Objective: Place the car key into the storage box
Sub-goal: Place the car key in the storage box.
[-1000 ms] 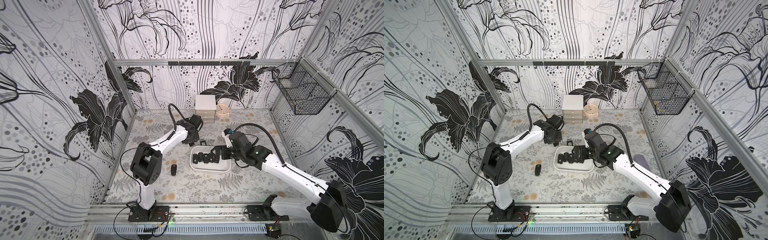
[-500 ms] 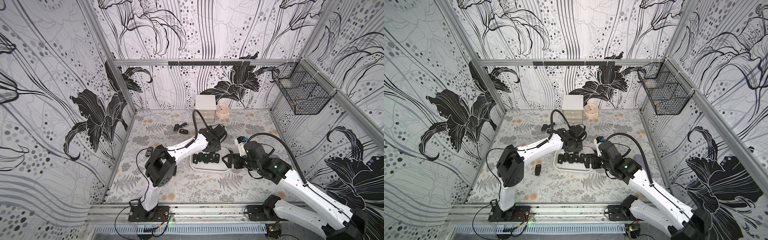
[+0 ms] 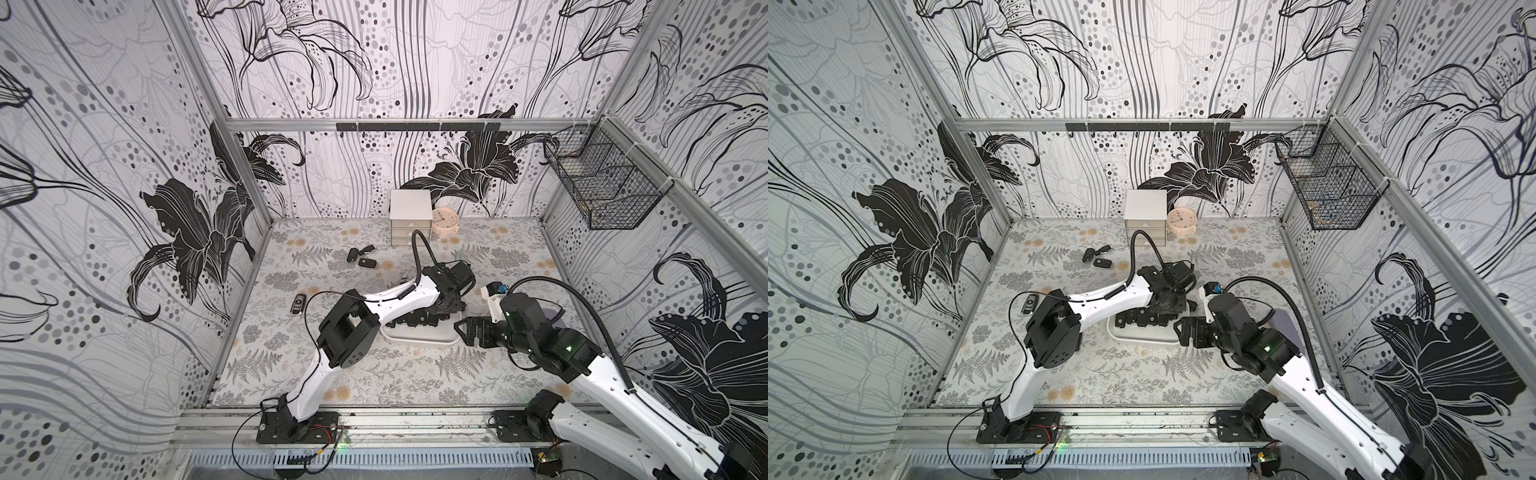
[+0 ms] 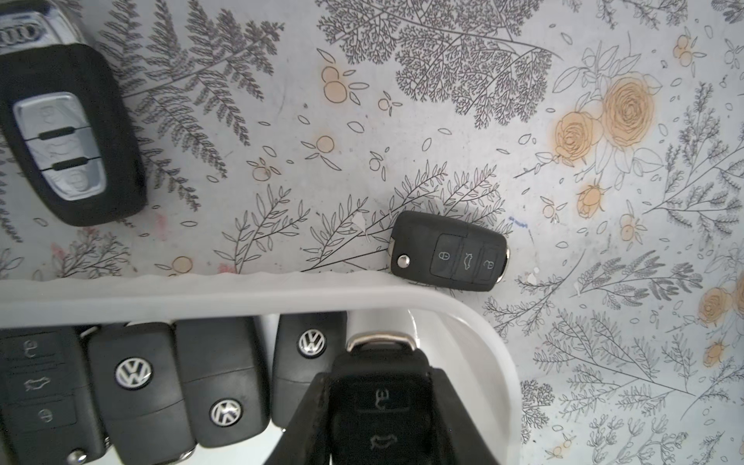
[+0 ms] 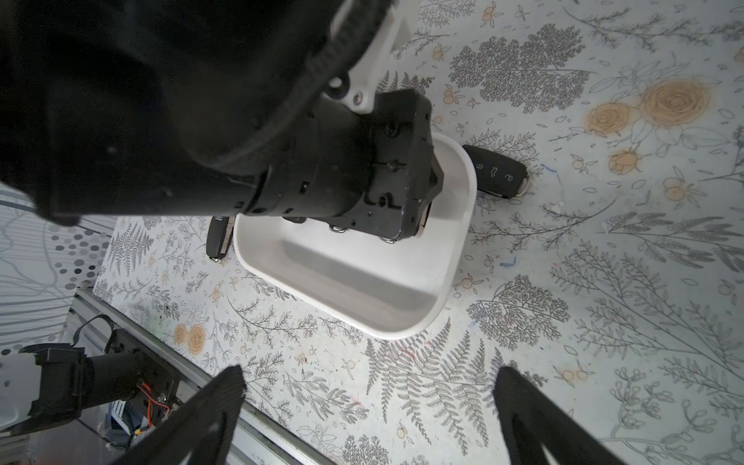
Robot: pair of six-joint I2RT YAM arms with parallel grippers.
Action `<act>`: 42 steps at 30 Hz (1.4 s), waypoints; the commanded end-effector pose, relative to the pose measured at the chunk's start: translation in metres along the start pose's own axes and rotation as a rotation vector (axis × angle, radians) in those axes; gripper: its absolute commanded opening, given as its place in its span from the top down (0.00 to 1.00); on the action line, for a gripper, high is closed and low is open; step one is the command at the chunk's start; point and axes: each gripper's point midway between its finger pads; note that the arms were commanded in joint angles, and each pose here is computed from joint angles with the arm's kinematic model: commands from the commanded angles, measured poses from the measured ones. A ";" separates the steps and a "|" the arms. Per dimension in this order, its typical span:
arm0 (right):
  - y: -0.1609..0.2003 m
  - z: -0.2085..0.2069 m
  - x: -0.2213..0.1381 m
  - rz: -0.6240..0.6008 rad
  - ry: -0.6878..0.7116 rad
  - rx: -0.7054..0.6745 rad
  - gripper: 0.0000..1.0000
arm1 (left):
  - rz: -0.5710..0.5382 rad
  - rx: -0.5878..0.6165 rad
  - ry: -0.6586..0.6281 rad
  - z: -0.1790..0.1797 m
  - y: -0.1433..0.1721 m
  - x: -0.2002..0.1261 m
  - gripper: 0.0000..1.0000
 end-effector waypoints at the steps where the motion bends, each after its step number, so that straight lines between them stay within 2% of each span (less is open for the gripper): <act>1: 0.008 -0.013 0.000 0.012 0.044 0.026 0.00 | -0.013 0.006 0.036 -0.014 -0.006 0.005 0.68; 17: 0.006 -0.014 -0.003 -0.002 0.051 0.033 0.00 | 0.010 0.038 -0.059 -0.001 0.000 0.029 0.64; 23: 0.006 -0.015 -0.001 0.000 0.051 0.034 0.00 | 0.003 0.039 -0.050 -0.003 -0.002 0.028 0.58; 28: 0.006 -0.014 -0.001 0.000 0.050 0.032 0.00 | -0.008 0.031 -0.032 -0.006 -0.005 0.020 0.49; 35: 0.006 -0.014 -0.002 -0.003 0.048 0.032 0.00 | -0.040 0.011 -0.008 -0.009 -0.014 0.001 0.49; 42: 0.001 -0.012 -0.001 -0.017 0.048 0.031 0.00 | -0.117 -0.024 0.013 -0.003 -0.026 -0.039 0.49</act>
Point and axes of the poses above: each gripper's point midway between its finger pads, its own x axis out along the fingers, its own z axis along the line the jaws close on, y = z × x, and after that the axes turned 7 degrees about x, right-handed
